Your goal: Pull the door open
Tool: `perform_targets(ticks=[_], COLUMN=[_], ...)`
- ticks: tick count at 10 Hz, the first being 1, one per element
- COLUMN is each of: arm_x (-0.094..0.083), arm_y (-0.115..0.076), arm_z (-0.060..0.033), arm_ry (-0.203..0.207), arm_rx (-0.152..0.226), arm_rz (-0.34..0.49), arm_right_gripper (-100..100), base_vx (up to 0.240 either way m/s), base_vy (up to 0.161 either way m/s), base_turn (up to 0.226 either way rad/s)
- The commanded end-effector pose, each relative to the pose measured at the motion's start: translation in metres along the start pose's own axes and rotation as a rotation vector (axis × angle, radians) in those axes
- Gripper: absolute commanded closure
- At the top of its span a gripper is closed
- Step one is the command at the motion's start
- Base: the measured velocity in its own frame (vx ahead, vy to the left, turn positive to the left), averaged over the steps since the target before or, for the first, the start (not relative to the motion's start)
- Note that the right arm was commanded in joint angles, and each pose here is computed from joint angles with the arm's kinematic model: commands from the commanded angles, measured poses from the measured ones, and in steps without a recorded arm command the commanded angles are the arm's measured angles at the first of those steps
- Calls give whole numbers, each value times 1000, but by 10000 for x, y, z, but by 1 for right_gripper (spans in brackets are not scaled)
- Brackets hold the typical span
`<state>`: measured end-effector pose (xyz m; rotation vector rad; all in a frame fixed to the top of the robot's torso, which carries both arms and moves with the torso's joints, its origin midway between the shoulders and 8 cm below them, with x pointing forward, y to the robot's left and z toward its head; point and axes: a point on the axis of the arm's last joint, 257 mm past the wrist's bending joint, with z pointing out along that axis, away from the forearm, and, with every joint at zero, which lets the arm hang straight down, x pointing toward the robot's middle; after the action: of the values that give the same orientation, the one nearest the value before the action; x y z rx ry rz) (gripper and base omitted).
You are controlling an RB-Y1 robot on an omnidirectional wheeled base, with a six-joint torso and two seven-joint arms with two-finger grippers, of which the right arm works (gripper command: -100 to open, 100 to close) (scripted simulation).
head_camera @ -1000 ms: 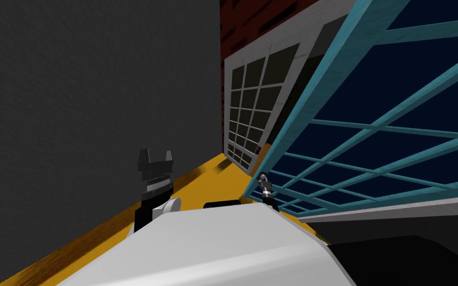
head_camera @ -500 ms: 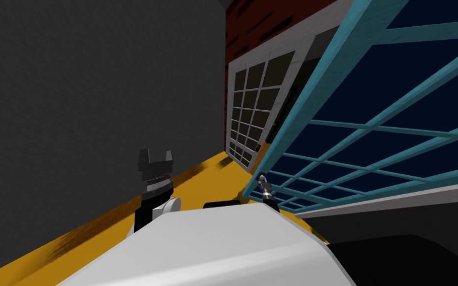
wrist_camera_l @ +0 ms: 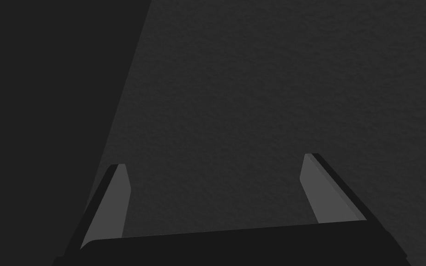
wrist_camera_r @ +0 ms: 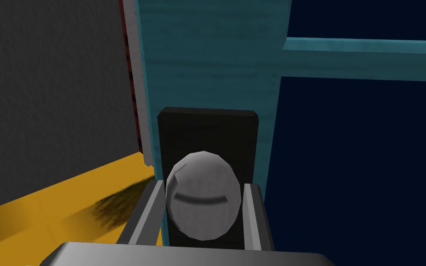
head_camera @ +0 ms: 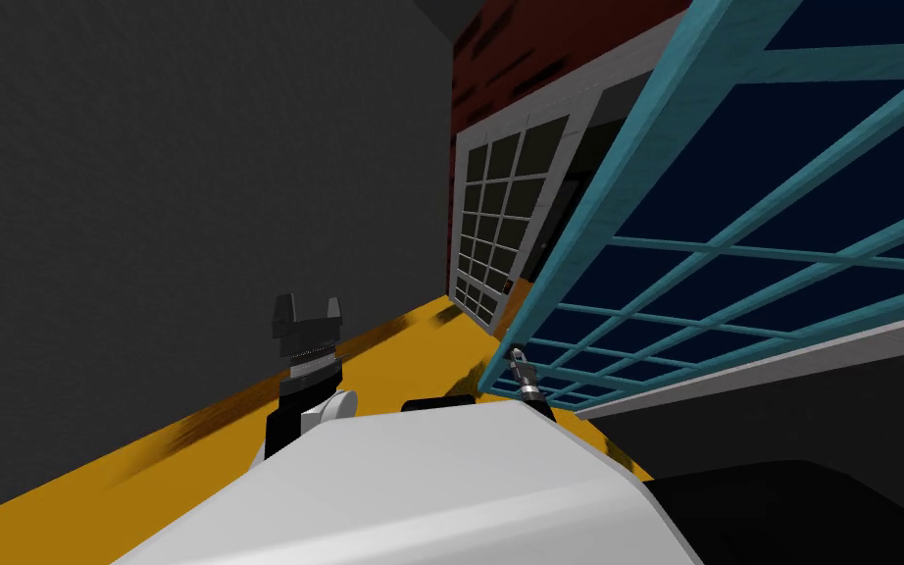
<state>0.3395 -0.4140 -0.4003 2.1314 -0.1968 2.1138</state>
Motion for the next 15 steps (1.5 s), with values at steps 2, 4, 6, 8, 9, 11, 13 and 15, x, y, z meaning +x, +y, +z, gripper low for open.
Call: perform_targets(ticks=[2, 4, 6, 8, 9, 11, 13, 15], arm_x=[-19, -7, 4, 14, 18, -21, -15, -4], arm_y=[-18, -25, -34, -42, -46, -58, -48, -33], arm_z=[-64, -122, -191, -256, -281, -344, -382, -439], arm_ry=[-4, 1, 4, 7, 8, -4, -1, 3], arm_rx=[20, 44, 73, 99, 110, 121, 133, 151], arm_rz=[1, 0, 0, 1, 1, 1, 1, 1], arm_right_gripper=[100, 100, 100, 100, 100, 100, 100, 100], base_vx=[-118, -209, -193, -219, -199, -118, -197, -195], base_vy=[-11, -27, -23, -30, -57, -24, -30, -28], base_turn=[55, 113, 110, 93, 81, 83, 120, 125])
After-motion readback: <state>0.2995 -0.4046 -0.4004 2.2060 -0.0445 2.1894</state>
